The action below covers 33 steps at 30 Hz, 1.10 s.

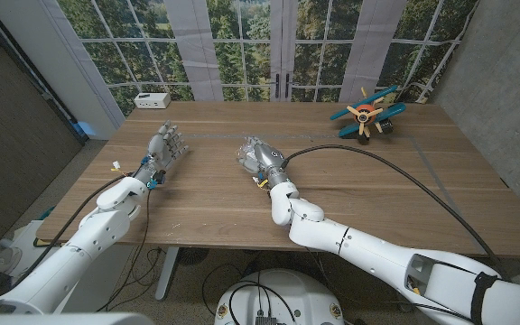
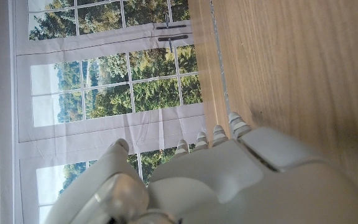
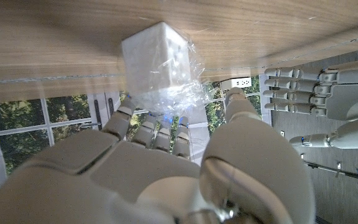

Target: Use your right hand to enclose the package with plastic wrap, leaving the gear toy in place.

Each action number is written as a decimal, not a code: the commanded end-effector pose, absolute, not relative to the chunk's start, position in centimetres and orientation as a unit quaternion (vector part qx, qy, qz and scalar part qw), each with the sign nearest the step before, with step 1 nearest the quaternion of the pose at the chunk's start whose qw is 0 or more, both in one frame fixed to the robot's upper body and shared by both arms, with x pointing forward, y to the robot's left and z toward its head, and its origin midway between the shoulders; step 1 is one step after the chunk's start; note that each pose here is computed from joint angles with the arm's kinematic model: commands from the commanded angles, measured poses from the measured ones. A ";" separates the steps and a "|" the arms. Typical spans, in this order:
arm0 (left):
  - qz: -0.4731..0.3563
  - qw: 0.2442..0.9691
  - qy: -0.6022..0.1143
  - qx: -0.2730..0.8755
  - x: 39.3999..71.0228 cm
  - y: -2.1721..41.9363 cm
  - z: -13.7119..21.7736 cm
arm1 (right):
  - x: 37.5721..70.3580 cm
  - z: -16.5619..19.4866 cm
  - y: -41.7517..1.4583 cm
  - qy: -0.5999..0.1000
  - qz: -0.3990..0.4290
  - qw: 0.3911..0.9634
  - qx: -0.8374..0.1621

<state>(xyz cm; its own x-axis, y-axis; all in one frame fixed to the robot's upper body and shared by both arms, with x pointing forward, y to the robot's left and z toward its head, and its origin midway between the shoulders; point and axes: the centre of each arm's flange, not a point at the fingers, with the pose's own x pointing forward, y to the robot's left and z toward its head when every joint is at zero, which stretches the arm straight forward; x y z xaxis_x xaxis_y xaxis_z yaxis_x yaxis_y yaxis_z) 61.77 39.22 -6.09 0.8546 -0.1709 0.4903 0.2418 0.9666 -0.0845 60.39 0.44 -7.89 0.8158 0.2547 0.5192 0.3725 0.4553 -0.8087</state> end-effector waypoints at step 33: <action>-0.112 0.960 -0.247 -0.068 62.1 38.7 -5.5 | 61.9 -8.1 1.3 -0.266 0.157 0.758 -0.574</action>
<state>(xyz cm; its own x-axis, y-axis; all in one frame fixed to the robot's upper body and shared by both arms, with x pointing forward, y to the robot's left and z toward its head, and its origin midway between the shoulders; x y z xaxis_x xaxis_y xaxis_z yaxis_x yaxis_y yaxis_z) 61.88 38.93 -5.64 0.8536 -0.1755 0.4904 0.2439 0.9666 -0.0786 62.77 1.69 -7.79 0.8547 0.5101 0.0964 -0.0234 0.2234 -0.9744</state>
